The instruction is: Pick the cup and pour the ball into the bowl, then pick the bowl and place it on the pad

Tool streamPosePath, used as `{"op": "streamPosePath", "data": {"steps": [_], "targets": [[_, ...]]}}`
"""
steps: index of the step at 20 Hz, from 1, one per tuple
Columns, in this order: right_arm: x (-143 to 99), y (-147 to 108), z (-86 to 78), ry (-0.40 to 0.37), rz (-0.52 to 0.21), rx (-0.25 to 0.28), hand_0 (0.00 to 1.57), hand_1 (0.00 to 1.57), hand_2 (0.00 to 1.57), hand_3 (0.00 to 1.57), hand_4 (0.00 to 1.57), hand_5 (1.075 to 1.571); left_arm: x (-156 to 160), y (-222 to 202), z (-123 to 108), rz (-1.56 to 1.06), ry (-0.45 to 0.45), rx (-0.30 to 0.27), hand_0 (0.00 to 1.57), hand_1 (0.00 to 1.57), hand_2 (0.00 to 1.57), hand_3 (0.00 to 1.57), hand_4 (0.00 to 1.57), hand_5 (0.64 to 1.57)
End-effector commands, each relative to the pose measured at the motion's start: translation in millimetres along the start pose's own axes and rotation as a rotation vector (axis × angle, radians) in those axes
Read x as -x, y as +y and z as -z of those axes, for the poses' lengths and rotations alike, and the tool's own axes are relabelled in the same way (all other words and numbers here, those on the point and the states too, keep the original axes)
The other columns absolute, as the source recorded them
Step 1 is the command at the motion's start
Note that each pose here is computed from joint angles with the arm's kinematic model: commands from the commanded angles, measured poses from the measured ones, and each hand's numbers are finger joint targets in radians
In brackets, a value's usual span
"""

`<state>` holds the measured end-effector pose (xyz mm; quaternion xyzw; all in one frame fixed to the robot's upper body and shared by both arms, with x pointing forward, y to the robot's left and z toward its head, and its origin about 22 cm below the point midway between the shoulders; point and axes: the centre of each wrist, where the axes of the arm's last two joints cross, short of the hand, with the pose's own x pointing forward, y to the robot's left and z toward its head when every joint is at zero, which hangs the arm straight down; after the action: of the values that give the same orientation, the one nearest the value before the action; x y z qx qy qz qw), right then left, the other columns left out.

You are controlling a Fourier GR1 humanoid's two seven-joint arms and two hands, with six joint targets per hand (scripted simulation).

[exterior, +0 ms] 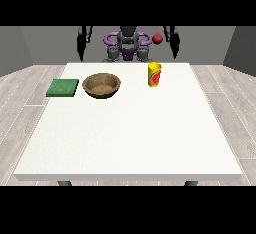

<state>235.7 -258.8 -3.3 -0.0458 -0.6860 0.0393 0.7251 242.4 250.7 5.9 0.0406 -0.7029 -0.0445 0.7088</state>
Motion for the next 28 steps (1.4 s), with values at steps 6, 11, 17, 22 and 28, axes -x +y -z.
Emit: {"op": "streamPosePath", "data": {"steps": [6, 11, 17, 22, 28], "targets": [[-31.7, -13.5, 0.7, -0.025, -0.032, 0.004, 0.00, 0.00, 0.00, 0.00, 0.87, 1.533, -30.1, 11.5, 0.3, 0.016, -0.016, -0.005, 0.00, 0.00, 0.00, 0.00, 0.66, 1.566], [-36.2, -1.9, -27.3, 0.257, 0.173, 0.075, 0.00, 0.00, 0.00, 0.00, 0.86, 1.532, -32.4, -23.5, -36.3, -0.258, 0.275, 0.004, 0.00, 0.00, 0.00, 0.00, 0.63, 1.564], [-92.7, -24.2, -19.8, 0.040, 0.166, 0.108, 0.00, 0.00, 0.00, 0.00, 0.77, 1.544, -108.7, -41.8, -25.0, -0.232, 0.050, 0.026, 0.00, 0.00, 0.00, 0.00, 0.57, 1.559], [-86.1, 0.9, -9.7, -0.106, 0.171, 0.078, 0.00, 0.00, 0.00, 0.00, 0.72, 1.540, -98.6, -47.7, -10.0, -0.190, -0.086, 0.028, 0.00, 0.00, 0.00, 0.00, 0.61, 1.555], [-98.3, -5.1, 9.7, -0.273, 0.193, 0.032, 0.00, 0.00, 0.00, 0.00, 0.70, 1.545, -68.6, -33.8, 22.2, -0.100, -0.280, -0.043, 0.00, 0.00, 0.00, 0.00, 0.57, 1.520]]}}
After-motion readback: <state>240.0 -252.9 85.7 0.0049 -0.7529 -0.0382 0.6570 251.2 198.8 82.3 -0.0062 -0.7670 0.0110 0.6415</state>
